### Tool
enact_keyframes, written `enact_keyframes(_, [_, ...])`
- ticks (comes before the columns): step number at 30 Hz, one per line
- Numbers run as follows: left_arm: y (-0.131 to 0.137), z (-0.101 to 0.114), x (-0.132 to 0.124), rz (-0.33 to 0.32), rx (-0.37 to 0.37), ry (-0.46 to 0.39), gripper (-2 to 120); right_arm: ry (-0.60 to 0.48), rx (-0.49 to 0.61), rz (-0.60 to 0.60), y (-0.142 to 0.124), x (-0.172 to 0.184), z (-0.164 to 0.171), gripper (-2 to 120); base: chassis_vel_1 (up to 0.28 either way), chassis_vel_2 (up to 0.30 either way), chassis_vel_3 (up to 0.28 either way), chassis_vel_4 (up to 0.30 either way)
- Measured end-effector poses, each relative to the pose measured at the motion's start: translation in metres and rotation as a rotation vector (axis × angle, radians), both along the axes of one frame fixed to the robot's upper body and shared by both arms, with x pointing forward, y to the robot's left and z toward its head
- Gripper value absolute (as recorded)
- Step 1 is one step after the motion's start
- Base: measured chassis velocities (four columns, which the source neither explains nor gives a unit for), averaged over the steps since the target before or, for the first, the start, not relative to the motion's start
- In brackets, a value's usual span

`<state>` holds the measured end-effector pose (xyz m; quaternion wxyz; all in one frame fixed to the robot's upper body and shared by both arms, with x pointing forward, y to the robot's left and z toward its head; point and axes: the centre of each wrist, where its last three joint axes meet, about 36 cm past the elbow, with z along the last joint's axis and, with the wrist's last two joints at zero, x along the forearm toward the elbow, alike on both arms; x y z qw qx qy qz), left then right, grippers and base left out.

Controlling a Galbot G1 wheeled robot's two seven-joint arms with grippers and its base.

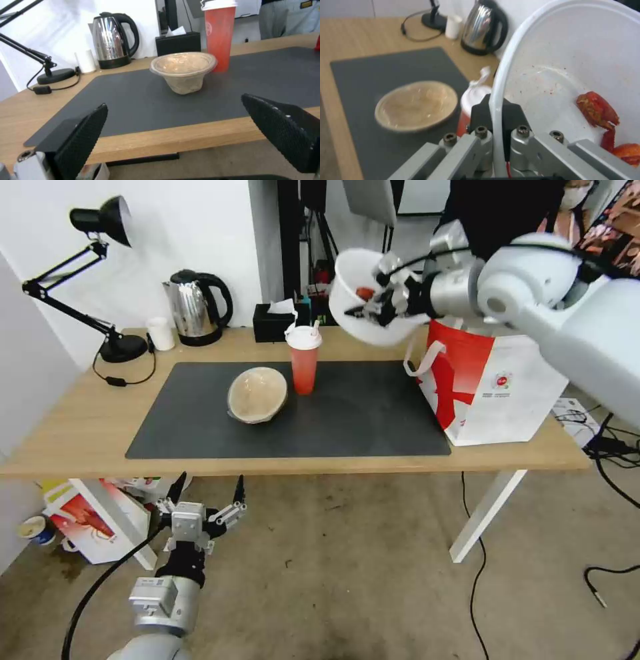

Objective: Pick up the trash from the table and place it into the takeout bag.

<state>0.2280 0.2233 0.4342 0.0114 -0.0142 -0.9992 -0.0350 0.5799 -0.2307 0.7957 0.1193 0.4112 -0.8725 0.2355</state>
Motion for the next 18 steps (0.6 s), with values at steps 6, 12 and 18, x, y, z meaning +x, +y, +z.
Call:
enact_keyframes(6, [0.0,0.0,0.0,0.0,0.0,0.0,100,-0.045,0.034,-0.018,-0.006,0.005,0.037,0,0.0,0.0,0.0,0.0])
enact_keyframes(12, [0.0,0.0,0.0,0.0,0.0,0.0,100,-0.079,0.052,-0.034,-0.015,0.007,0.065,0,0.0,0.0,0.0,0.0])
enact_keyframes(18, [0.0,0.0,0.0,0.0,0.0,0.0,100,-0.091,0.059,-0.063,-0.029,0.007,0.077,0,0.0,0.0,0.0,0.0])
